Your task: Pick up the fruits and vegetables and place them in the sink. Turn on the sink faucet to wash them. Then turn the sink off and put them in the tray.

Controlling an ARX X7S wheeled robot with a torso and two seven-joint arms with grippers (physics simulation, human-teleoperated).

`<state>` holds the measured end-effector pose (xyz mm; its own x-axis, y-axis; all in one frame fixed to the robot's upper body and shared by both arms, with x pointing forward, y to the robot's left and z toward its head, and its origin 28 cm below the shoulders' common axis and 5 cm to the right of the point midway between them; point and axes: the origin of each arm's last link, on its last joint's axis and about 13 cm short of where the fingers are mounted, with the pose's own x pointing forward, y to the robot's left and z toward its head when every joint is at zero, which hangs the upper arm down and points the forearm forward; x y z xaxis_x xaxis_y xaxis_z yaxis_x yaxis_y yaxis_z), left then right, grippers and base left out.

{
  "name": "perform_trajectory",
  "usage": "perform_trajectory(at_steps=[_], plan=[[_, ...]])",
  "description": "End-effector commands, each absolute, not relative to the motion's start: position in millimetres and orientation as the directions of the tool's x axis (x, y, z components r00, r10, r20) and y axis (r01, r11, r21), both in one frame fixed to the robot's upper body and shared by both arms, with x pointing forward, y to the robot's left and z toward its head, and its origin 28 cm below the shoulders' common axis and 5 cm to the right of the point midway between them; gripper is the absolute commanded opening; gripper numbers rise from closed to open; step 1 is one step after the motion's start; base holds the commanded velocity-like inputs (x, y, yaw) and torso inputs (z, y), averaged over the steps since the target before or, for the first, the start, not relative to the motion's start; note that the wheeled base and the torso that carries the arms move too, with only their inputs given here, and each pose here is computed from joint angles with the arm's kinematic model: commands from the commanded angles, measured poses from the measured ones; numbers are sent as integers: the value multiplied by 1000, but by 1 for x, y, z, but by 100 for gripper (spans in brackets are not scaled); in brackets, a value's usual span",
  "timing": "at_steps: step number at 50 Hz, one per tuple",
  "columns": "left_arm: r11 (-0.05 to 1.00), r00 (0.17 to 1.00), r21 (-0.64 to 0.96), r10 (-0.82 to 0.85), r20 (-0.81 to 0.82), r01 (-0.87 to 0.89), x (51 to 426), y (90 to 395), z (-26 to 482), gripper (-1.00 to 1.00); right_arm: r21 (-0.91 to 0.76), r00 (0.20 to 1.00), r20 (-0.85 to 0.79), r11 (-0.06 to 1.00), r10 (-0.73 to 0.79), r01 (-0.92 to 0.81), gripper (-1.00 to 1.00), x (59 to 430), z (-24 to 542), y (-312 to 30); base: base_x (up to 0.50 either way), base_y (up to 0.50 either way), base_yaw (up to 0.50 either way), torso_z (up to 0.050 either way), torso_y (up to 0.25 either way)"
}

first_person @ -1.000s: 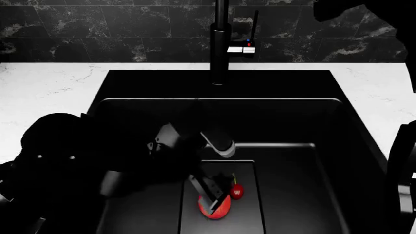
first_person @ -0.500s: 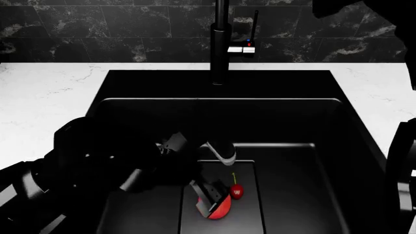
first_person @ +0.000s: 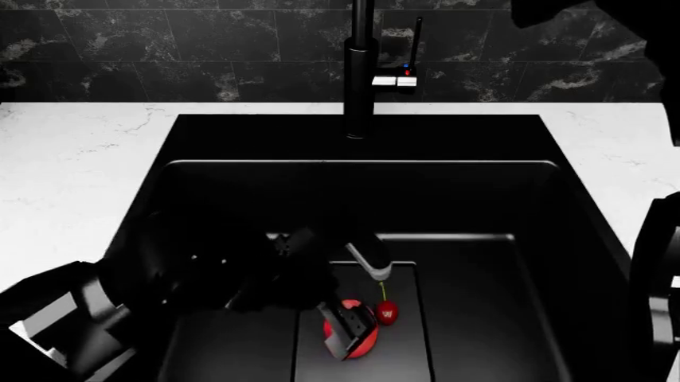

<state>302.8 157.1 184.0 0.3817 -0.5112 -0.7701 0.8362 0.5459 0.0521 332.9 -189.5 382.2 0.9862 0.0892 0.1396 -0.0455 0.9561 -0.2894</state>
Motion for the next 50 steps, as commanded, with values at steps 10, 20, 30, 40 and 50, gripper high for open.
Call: perform_trajectory(at_steps=[10, 20, 30, 40, 50], plan=[[504, 349, 41, -534, -771, 863, 312, 149, 168, 100, -284, 987, 137, 958, 90, -48, 100, 335, 378, -189, 0, 0, 0, 0, 0], [507, 339, 47, -502, -796, 861, 313, 151, 163, 100, -289, 986, 138, 956, 91, -47, 100, 334, 382, -188, 0, 0, 0, -4, -125], [501, 330, 41, -504, -799, 865, 315, 149, 157, 100, -293, 985, 142, 955, 95, -50, 100, 335, 384, -188, 0, 0, 0, -5, -54], [511, 331, 38, -496, -803, 859, 321, 146, 152, 100, -294, 986, 140, 954, 95, -50, 100, 335, 384, -189, 0, 0, 0, -3, -115], [530, 316, 28, -463, -828, 848, 326, 145, 140, 100, -292, 985, 142, 955, 96, -51, 100, 336, 383, -189, 0, 0, 0, 0, 0]])
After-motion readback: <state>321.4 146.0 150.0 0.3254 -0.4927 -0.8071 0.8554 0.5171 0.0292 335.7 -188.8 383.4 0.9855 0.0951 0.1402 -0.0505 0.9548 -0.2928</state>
